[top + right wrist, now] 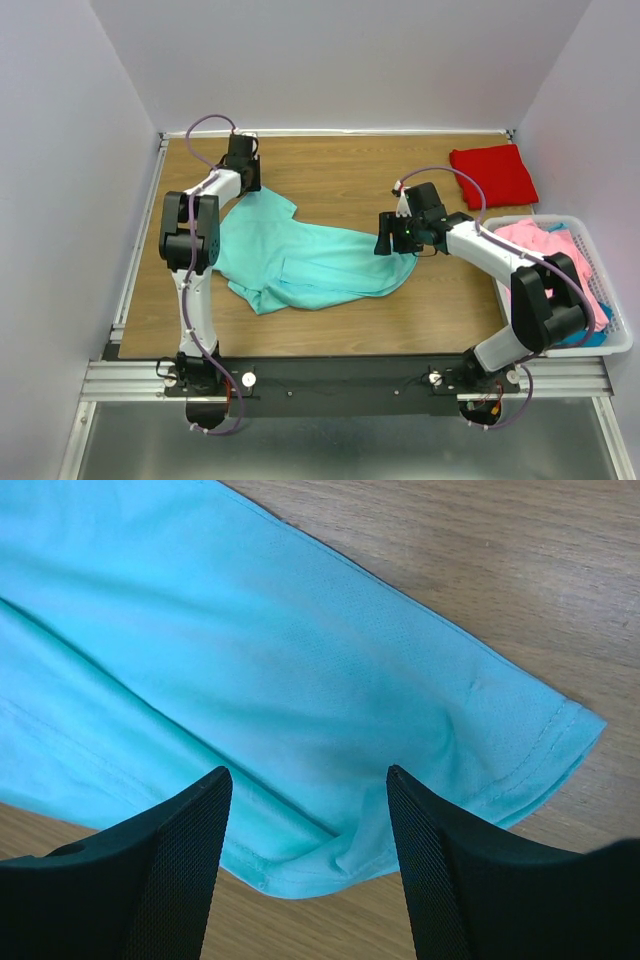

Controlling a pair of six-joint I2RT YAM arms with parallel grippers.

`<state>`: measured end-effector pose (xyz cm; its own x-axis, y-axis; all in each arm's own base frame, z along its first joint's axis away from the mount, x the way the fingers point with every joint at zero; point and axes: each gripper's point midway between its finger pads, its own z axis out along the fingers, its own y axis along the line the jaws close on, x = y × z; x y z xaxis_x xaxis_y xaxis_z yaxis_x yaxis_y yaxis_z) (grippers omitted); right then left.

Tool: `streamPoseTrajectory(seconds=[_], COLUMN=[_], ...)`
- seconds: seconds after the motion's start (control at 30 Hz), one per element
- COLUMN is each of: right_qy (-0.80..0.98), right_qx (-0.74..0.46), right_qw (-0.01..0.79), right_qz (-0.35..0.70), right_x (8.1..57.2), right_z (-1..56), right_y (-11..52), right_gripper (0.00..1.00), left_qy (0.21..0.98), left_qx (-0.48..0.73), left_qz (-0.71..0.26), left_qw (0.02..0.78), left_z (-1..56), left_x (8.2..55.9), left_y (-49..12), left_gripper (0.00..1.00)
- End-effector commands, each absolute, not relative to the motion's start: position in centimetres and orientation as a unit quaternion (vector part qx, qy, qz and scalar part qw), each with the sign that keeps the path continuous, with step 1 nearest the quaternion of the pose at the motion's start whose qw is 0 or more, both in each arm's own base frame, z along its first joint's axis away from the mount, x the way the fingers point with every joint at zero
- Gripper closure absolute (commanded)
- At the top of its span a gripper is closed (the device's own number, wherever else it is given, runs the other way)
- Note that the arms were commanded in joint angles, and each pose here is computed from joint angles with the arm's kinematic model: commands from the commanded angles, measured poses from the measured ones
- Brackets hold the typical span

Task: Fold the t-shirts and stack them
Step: Flatten the tshirt out

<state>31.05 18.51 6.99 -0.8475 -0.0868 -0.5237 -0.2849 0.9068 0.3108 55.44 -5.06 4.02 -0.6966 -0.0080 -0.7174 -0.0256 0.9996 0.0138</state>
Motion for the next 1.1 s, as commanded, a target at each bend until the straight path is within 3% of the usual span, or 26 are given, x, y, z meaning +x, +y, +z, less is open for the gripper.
streamPoseTrajectory(seconds=[0.0, 0.1, 0.37, 0.53, 0.63, 0.73, 0.83, 0.9, 1.07], right_qy=[0.947, 0.947, 0.947, 0.948, 0.947, 0.948, 0.948, 0.95, 0.954], right_qx=[-0.105, -0.103, -0.103, -0.102, -0.101, -0.098, -0.098, -0.093, -0.059], right_qw=[0.236, 0.237, 0.239, 0.24, 0.243, 0.246, 0.247, 0.248, 0.27], right_qz=[0.191, 0.191, 0.189, 0.183, 0.183, 0.177, 0.173, 0.165, 0.119], right_x=[30.1, 30.2, 30.2, 30.1, 30.1, 30.3, 30.3, 30.4, 32.0], right_z=[5.9, 6.0, 6.1, 5.9, 6.1, 6.1, 6.0, 5.8, 6.1], right_y=[18.2, 18.2, 18.2, 17.9, 17.9, 17.6, 17.5, 17.3, 15.9], right_gripper=[0.3, 0.3, 0.3, 0.3, 0.3, 0.3, 0.3, 0.3, 0.3], left_qy=[0.936, 0.947, 0.962, 0.965, 0.964, 0.964, 0.963, 0.961, 0.954], left_qx=[0.001, 0.003, 0.017, 0.016, 0.003, -0.012, -0.021, -0.029, -0.04], left_qz=[0.002, 0.004, -0.009, -0.01, 0.004, 0.03, 0.043, 0.04, 0.035], left_qw=[0.353, 0.322, 0.273, 0.263, 0.264, 0.264, 0.265, 0.272, 0.294], left_z=[2.5, 1.6, 0.2, -0.2, -0.1, 0.0, 0.0, 0.4, 1.6], left_x=[55.0, 54.5, 52.8, 52.4, 52.4, 52.2, 52.0, 52.1, 52.4], left_y=[-5.7, -5.7, -6.2, -6.2, -5.7, -4.6, -4.0, -3.7, -3.1], left_gripper=[0.63, 0.63, 0.49, 0.48, 0.53, 0.74, 0.83, 0.99, 1.0])
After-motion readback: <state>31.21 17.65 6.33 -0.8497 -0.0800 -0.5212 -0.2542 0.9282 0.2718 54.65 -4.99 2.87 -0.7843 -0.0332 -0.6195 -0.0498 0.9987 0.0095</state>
